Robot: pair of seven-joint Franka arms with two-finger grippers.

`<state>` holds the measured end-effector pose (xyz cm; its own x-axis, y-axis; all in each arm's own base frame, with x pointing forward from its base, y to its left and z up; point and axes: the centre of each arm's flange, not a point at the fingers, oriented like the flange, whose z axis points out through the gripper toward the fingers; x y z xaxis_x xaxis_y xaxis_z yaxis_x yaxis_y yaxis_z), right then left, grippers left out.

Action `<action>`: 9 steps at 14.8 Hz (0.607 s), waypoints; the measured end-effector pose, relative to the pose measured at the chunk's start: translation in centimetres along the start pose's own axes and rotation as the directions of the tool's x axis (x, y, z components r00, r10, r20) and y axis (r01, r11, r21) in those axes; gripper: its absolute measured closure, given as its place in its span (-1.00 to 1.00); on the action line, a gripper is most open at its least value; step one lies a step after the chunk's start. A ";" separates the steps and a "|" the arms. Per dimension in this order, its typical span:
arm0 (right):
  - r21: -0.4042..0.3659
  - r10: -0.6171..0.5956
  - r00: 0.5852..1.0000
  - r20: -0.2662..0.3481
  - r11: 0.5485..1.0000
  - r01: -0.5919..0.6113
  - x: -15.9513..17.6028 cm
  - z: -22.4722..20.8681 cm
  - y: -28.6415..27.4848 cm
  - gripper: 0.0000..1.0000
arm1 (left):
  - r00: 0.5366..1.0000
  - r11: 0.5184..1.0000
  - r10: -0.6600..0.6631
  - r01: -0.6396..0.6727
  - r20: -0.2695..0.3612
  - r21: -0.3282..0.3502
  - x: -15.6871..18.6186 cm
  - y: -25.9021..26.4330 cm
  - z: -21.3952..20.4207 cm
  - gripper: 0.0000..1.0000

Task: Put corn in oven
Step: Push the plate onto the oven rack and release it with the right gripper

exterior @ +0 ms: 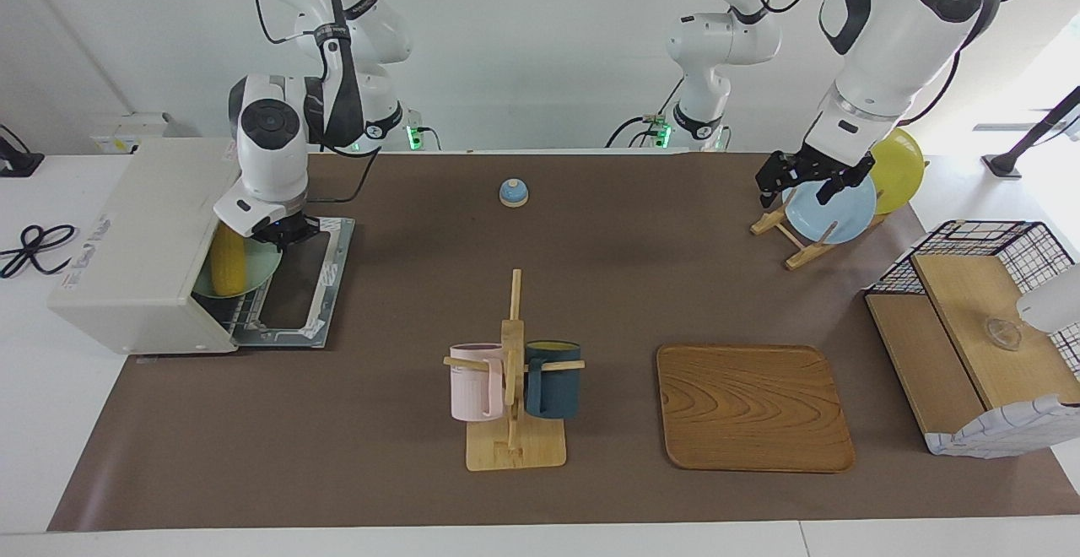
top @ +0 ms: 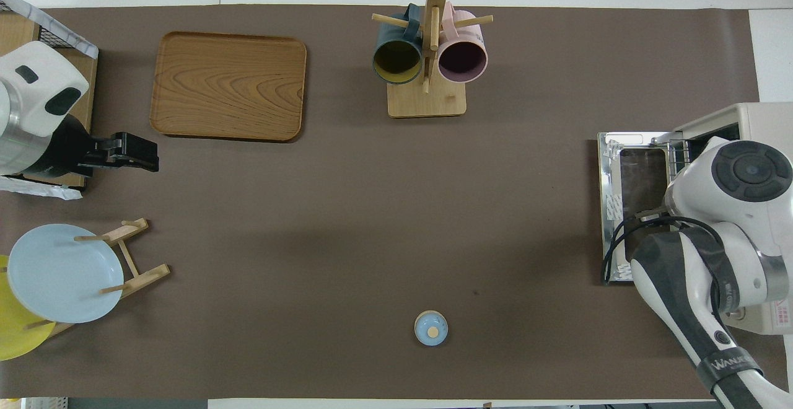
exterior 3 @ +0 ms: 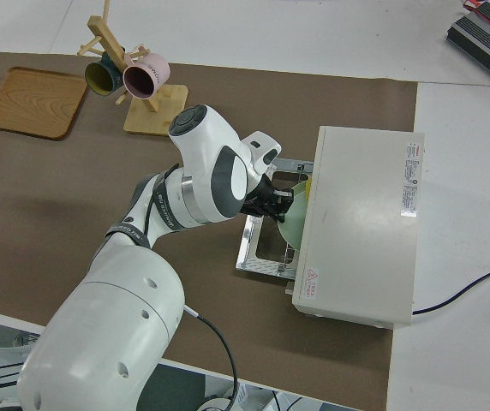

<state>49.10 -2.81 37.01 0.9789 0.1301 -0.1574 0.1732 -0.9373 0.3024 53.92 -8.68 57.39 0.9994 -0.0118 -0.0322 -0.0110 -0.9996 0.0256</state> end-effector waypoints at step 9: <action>0.014 0.008 1.000 -0.002 1.000 -0.007 0.0 0.0 -0.1 0.52 | 1.000 1.000 0.001 -0.001 0.002 0.001 -0.4 0.0 -0.6 -1.00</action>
<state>49.03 -2.72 36.99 0.9804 0.1237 -0.1532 0.1643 -0.9427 0.2905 53.49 -8.67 57.97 0.9993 -0.0127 -0.0346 -0.0119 -0.9996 0.0245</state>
